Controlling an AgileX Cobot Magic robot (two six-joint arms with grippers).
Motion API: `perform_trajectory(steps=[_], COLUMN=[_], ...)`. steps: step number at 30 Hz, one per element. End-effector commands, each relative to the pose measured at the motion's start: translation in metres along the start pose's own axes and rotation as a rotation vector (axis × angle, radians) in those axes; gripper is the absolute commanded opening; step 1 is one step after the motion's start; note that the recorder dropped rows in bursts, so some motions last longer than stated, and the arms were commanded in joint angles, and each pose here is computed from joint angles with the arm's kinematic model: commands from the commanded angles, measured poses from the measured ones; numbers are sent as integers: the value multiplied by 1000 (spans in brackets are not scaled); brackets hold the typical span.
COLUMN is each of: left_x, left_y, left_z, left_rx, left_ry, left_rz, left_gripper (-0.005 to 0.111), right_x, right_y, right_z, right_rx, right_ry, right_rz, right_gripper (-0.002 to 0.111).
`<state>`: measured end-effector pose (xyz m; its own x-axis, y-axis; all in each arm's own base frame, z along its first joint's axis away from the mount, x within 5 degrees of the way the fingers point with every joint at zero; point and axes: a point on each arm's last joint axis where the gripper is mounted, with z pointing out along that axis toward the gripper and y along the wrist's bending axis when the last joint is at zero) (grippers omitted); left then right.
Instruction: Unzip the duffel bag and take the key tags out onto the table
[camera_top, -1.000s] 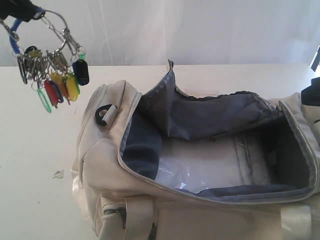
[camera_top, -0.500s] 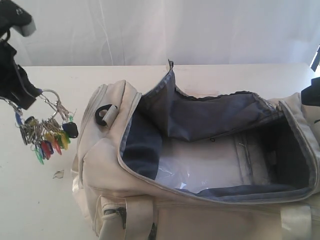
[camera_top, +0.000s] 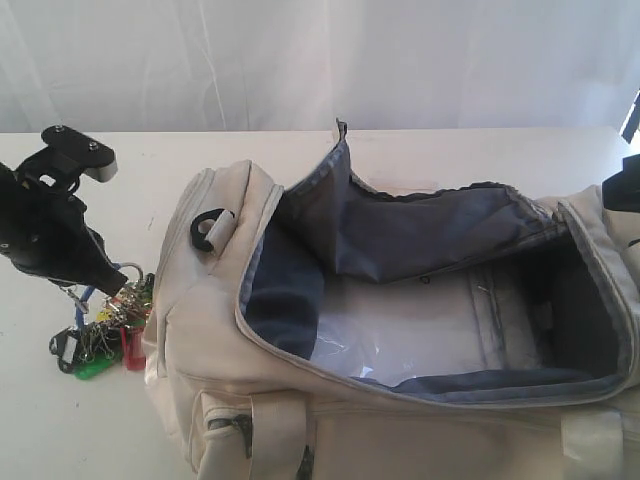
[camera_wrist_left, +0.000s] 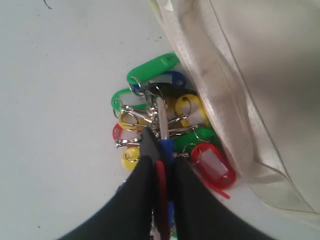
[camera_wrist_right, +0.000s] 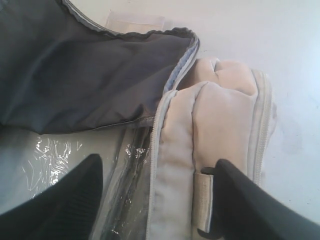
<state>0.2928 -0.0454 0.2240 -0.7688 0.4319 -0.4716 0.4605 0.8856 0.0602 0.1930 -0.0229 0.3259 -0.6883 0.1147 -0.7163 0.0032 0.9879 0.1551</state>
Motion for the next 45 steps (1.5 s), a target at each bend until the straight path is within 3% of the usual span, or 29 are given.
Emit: perform_trajectory(steps=[1,5,8,15,22,26,31,35,41,45], left_x=[4,5,4,-13,-33,-31,-4,32,93,127], left_y=[-3,-3,-3,-3,-6,-15,-35,-58,-87,-100], left_z=[8,8,8,-21,-93,-147,-209,-259,-300,-308], left_rx=[39,45,47,86,79,63,54,40,0,-32], left_ry=[43,52,54,75,19,-65,-177,-292,-499,-615], left_rz=[-39,-41,-41,-14,20,17,25,56,43,27], left_gripper=[12,45,58,62,62,62,52,32,0,0], right_x=[0,0,0,0,0,0,2,7,16,24], right_y=[-1,-1,-1,-1,-1,-1,4,11,25,33], right_z=[-1,-1,-1,-1,-1,-1,-5,-17,-48,-72], right_rx=[5,5,5,5,4,2,-33,-71,-110,-109], right_ry=[-13,-13,-13,-13,-13,-18,-15,1,-71,-155], right_rz=[-2,-2,-2,-2,-5,-20,-49,-50,-69,-101], right_gripper=[60,60,60,60,60,60,59,52,29,5])
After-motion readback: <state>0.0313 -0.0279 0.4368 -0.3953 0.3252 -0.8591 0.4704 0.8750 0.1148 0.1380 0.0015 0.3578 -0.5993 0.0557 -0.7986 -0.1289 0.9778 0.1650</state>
